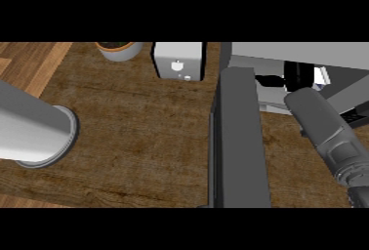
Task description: Pick up the milk, place it into the microwave and close the microwave
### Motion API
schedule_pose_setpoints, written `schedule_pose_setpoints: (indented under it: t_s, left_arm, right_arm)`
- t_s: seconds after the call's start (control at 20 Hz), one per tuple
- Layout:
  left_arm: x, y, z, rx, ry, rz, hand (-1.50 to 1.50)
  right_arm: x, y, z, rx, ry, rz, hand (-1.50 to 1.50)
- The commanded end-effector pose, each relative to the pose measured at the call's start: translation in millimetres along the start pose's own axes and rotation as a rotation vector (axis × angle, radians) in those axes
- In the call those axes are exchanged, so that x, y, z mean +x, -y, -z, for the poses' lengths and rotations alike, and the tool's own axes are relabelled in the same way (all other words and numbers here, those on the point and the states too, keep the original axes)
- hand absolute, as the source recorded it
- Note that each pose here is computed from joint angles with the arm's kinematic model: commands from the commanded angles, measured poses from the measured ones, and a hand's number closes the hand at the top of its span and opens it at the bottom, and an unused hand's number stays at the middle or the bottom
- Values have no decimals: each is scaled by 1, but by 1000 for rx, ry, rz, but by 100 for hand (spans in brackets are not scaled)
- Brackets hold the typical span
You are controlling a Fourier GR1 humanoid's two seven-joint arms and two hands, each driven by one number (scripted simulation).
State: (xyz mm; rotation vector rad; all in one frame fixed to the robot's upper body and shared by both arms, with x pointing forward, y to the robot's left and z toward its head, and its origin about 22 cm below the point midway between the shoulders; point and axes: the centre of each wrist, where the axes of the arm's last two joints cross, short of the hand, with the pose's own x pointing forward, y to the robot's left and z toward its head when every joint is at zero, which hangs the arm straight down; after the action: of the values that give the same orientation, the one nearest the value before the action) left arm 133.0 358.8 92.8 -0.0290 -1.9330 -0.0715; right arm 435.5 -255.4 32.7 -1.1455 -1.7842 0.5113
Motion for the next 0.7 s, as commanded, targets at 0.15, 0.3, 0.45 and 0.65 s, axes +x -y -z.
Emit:
schedule_pose_setpoints:
  t_s: [0.15,0.3,0.45,0.65]
  left_arm:
    - [-8,5,12,-76,-14,-7,-150]
    - [-10,-3,11,-116,-10,-15,-150]
    - [-16,12,11,-156,-20,-50,-150]
    - [-17,22,14,-225,-15,-75,-150]
  right_arm:
    - [9,-7,-2,70,72,121,-150]
    - [18,-12,0,108,45,213,-150]
    - [26,-20,-6,103,46,321,-150]
    - [22,-23,-13,134,29,444,-150]
